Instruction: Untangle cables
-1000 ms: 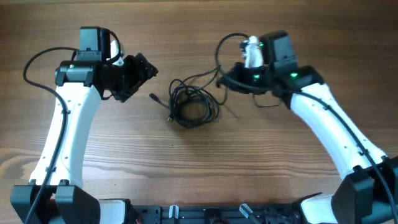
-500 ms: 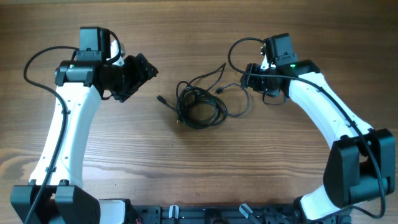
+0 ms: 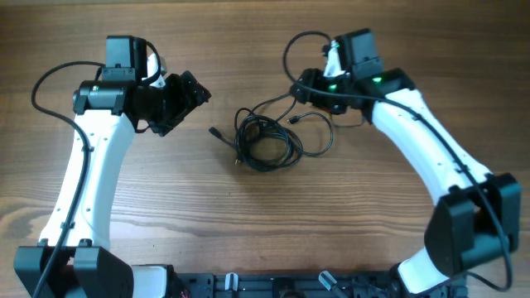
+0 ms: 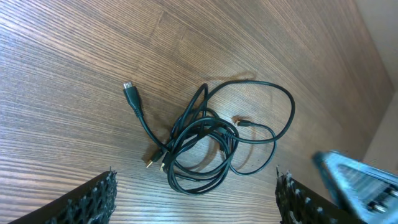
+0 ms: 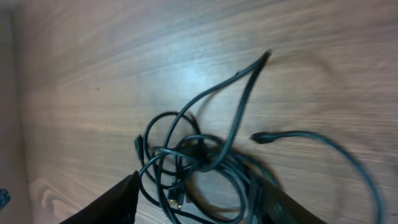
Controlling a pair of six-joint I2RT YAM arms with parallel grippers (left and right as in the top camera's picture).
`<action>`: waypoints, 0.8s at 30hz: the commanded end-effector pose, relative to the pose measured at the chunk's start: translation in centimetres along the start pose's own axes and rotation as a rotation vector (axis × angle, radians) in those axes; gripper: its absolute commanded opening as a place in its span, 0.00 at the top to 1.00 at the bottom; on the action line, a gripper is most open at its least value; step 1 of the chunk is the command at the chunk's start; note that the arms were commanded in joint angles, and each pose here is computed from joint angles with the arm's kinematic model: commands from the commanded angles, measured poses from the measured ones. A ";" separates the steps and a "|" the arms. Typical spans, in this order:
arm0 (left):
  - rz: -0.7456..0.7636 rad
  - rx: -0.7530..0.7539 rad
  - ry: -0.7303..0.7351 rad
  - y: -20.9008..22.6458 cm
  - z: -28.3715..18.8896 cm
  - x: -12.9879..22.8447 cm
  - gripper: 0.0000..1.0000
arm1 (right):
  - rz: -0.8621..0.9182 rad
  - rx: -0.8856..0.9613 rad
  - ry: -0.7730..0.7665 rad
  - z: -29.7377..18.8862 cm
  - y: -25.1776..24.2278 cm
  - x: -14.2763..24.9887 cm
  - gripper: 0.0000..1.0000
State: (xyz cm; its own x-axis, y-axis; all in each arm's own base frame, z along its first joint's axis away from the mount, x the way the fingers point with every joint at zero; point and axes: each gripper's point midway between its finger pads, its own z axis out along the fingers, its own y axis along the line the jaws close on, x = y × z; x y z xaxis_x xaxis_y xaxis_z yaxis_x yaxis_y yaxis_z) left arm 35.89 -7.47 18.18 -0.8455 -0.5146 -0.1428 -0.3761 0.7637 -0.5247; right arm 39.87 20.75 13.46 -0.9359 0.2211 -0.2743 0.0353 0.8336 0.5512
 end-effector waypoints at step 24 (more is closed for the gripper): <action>0.051 0.000 0.004 -0.1 0.0 0.1 0.12 | 0.000 -0.319 -0.020 -4.9 2.4 -3.1 0.96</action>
State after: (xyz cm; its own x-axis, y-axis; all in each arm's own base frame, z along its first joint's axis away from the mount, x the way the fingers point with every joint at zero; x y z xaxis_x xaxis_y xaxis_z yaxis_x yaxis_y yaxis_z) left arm 35.83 -7.47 18.15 -0.8525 -0.5008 -0.1500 -0.3623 0.7728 -0.5211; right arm 40.83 20.89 18.88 -0.9292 0.2464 -0.2755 -0.0526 0.6497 0.7584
